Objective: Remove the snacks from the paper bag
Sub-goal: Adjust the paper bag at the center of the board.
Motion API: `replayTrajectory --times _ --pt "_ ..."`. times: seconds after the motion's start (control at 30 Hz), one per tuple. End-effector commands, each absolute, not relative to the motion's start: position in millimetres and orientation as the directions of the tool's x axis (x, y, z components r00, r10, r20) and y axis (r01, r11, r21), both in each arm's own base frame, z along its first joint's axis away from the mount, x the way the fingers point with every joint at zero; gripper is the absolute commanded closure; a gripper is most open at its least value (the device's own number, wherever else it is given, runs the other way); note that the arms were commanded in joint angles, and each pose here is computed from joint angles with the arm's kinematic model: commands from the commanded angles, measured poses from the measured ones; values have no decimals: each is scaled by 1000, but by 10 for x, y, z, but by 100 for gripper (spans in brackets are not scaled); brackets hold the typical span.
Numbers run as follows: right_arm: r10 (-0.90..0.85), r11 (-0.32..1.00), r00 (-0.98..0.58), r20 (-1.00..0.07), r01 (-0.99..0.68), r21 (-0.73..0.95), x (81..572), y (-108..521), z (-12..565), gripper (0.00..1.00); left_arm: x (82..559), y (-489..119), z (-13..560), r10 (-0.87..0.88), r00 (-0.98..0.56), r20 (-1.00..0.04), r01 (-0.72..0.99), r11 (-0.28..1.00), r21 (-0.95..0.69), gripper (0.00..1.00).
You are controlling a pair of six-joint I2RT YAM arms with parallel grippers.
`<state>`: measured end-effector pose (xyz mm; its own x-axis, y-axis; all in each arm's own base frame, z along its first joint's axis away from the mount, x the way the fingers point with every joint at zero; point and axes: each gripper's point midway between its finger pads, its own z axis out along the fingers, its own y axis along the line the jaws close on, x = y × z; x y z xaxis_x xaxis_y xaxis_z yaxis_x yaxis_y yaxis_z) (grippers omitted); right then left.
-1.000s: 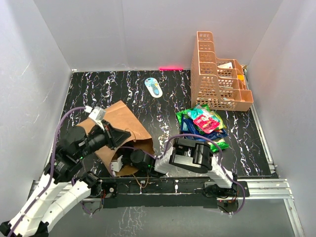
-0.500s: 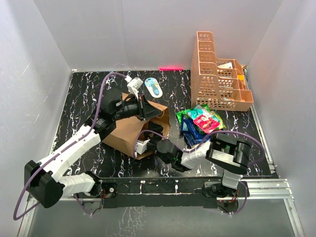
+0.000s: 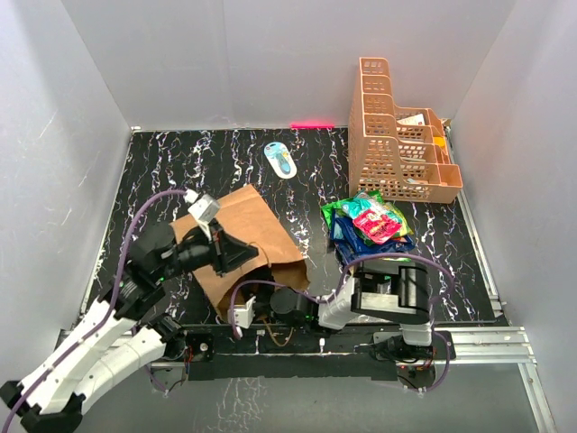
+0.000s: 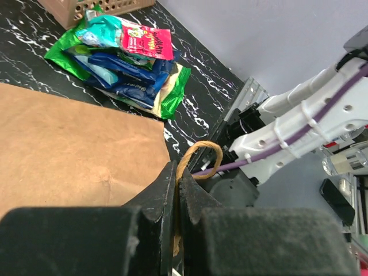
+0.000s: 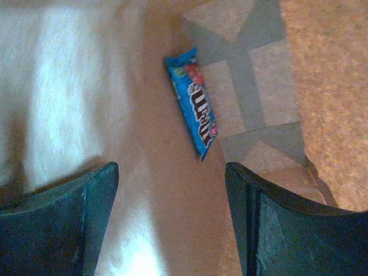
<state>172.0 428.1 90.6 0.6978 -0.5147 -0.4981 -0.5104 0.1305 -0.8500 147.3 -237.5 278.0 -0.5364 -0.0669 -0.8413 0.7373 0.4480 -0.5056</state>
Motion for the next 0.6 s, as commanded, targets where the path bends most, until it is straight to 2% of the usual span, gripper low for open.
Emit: replayTrajectory --times 0.0,0.17,0.4,0.57 --pt "-439 202 728 -526 -490 -848 1839 4540 1170 23 1447 -2131 2563 -60 -534 -843 687 550 -474 100" --pt "-409 140 755 -512 -503 -853 1841 4471 1149 24 1482 -1994 2551 -45 -510 -859 665 612 -428 100" --pt "-394 61 797 -458 -474 -878 1830 4517 1151 27 1459 -2013 2561 -44 -486 -873 692 590 -415 100" --pt "-418 114 793 -443 -438 -892 1954 4684 1122 30 1451 -2082 2671 -60 -479 -876 713 555 -428 100"
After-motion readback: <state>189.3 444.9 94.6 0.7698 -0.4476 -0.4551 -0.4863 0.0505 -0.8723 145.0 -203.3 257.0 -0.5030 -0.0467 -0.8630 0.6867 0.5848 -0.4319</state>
